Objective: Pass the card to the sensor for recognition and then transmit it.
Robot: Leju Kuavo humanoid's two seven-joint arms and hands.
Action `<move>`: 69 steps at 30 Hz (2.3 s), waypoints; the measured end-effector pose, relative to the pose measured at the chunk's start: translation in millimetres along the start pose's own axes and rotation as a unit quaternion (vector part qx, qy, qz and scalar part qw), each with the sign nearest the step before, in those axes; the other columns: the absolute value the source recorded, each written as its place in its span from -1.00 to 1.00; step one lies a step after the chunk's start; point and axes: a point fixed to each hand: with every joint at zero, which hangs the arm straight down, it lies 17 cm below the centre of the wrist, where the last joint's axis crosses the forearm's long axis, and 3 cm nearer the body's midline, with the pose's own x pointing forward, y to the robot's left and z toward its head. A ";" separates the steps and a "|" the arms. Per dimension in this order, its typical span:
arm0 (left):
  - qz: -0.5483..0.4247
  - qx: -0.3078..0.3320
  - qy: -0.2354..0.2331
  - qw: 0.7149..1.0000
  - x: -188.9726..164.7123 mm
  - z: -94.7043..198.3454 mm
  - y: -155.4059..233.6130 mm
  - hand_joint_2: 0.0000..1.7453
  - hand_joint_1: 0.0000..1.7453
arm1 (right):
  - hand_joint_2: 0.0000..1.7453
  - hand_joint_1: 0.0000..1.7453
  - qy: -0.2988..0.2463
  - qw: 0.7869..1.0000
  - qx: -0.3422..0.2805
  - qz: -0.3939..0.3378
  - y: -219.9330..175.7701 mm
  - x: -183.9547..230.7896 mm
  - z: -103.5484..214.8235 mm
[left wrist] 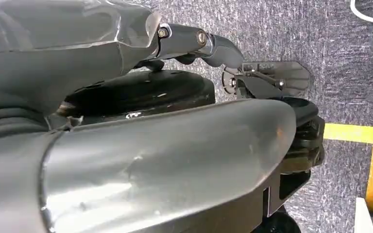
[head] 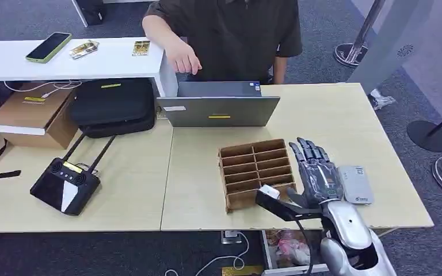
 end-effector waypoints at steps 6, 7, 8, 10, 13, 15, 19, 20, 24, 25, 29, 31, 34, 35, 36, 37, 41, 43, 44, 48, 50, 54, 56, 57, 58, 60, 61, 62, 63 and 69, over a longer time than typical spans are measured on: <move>-0.008 0.002 0.002 1.000 -0.4 -0.2 0.8 -1.00 -1.00 | 1.00 -1.00 0.005 0.999 0.051 0.000 33.3 -5.5 20.6; -0.009 0.003 0.002 1.000 -0.4 -0.3 1.1 -1.00 -1.00 | 1.00 -1.00 0.006 0.998 0.058 -0.001 37.2 -5.4 23.1; -0.010 0.004 0.002 1.000 -0.4 -0.3 1.3 -1.00 -1.00 | 1.00 -1.00 0.006 0.998 0.061 -0.002 40.1 -5.5 25.1; -0.014 0.005 0.003 1.000 -0.5 -0.3 1.5 -1.00 -1.00 | 1.00 -1.00 0.007 0.998 0.067 -0.002 45.0 -4.7 28.6; -0.017 0.005 0.006 1.000 -0.7 -0.4 1.3 -1.00 -1.00 | 1.00 -1.00 0.005 0.997 0.078 -0.005 53.0 -1.4 32.5; -0.017 0.006 0.007 1.000 -0.5 -0.5 1.5 -1.00 -1.00 | 1.00 -1.00 0.002 0.997 0.082 -0.006 56.3 0.9 33.6; -0.017 0.006 0.008 1.000 -0.7 -0.5 1.3 -1.00 -1.00 | 1.00 -1.00 0.000 0.996 0.086 -0.005 58.6 2.5 33.8; -0.017 0.006 0.008 1.000 -0.6 -0.5 1.2 -1.00 -1.00 | 1.00 -1.00 -0.001 0.996 0.087 -0.005 58.8 3.3 33.6; -0.017 0.006 0.008 1.000 -0.5 -0.5 1.2 -1.00 -1.00 | 1.00 -1.00 -0.002 0.996 0.088 -0.005 59.4 5.1 33.3; -0.016 0.006 0.008 1.000 -0.5 -0.5 1.2 -1.00 -1.00 | 1.00 -1.00 -0.003 0.996 0.088 -0.005 59.4 5.6 33.3; -0.016 0.006 0.008 1.000 -0.4 -0.5 1.2 -1.00 -1.00 | 1.00 -1.00 -0.016 0.996 0.090 -0.003 60.2 11.6 31.0; -0.017 0.006 0.008 1.000 -0.4 -0.5 1.2 -1.00 -1.00 | 1.00 -1.00 -0.021 0.996 0.089 -0.001 58.7 14.0 27.8; -0.018 0.006 0.009 1.000 -0.2 -0.5 1.0 -1.00 -1.00 | 1.00 -1.00 -0.031 0.996 0.087 0.001 57.5 20.2 24.0; -0.018 0.006 0.009 1.000 -0.2 -0.5 1.1 -1.00 -1.00 | 1.00 -1.00 -0.035 0.995 0.088 0.002 58.3 22.8 23.3; -0.018 0.006 0.009 1.000 -0.3 -0.5 1.1 -1.00 -1.00 | 1.00 -1.00 -0.037 0.995 0.089 0.003 59.0 24.5 22.9; -0.018 0.006 0.010 1.000 -0.3 -0.6 1.3 -1.00 -1.00 | 1.00 -1.00 -0.039 0.995 0.090 0.003 59.7 25.8 22.4; -0.018 0.006 0.010 1.000 -0.1 -0.6 1.3 -1.00 -1.00 | 1.00 -1.00 -0.047 0.995 0.094 0.005 62.3 31.1 20.1; -0.018 0.006 0.010 1.000 -0.1 -0.6 1.3 -1.00 -1.00 | 1.00 -1.00 -0.051 0.994 0.096 0.004 64.1 33.8 19.6; -0.018 0.006 0.010 1.000 0.0 -0.6 1.3 -1.00 -1.00 | 1.00 -1.00 -0.052 0.994 0.097 0.004 64.8 35.0 19.4; -0.017 0.007 0.011 1.000 0.1 -0.7 1.4 -1.00 -1.00 | 1.00 -1.00 -0.055 0.994 0.099 0.003 66.8 39.6 18.2; -0.016 0.007 0.011 1.000 0.3 -0.7 1.7 -1.00 -1.00 | 1.00 -1.00 -0.056 0.993 0.099 0.002 67.1 41.0 17.9; -0.014 0.006 0.011 1.000 0.5 -0.7 1.7 -1.00 -1.00 | 1.00 -1.00 -0.059 0.993 0.099 0.004 67.6 42.9 17.7; -0.014 0.006 0.011 1.000 0.6 -0.7 1.8 -1.00 -1.00 | 1.00 -1.00 -0.060 0.993 0.100 0.003 67.8 44.0 17.8; -0.014 0.006 0.011 1.000 0.6 -0.8 2.0 -1.00 -1.00 | 1.00 -1.00 -0.061 0.993 0.100 0.003 67.9 44.4 17.8; -0.014 0.006 0.011 1.000 0.6 -0.8 2.0 -1.00 -1.00 | 1.00 -1.00 -0.062 0.993 0.100 0.004 68.1 44.7 17.7; -0.015 0.006 0.011 1.000 0.7 -0.8 2.2 -1.00 -1.00 | 1.00 -1.00 -0.063 0.993 0.101 0.004 68.7 46.2 17.0; -0.016 0.006 0.011 1.000 0.7 -0.8 2.2 -1.00 -1.00 | 1.00 -1.00 -0.064 0.993 0.101 0.004 68.7 46.9 16.3; -0.016 0.006 0.011 1.000 0.7 -0.8 2.3 -1.00 -1.00 | 1.00 -1.00 -0.064 0.993 0.101 0.004 68.8 47.7 15.8; -0.017 0.006 0.011 1.000 0.6 -0.8 2.3 -1.00 -1.00 | 1.00 -1.00 -0.065 0.993 0.101 0.004 68.5 48.3 15.0; -0.019 0.006 0.010 1.000 0.8 -0.8 2.1 -1.00 -1.00 | 1.00 -1.00 -0.068 0.993 0.101 0.004 68.3 52.6 11.3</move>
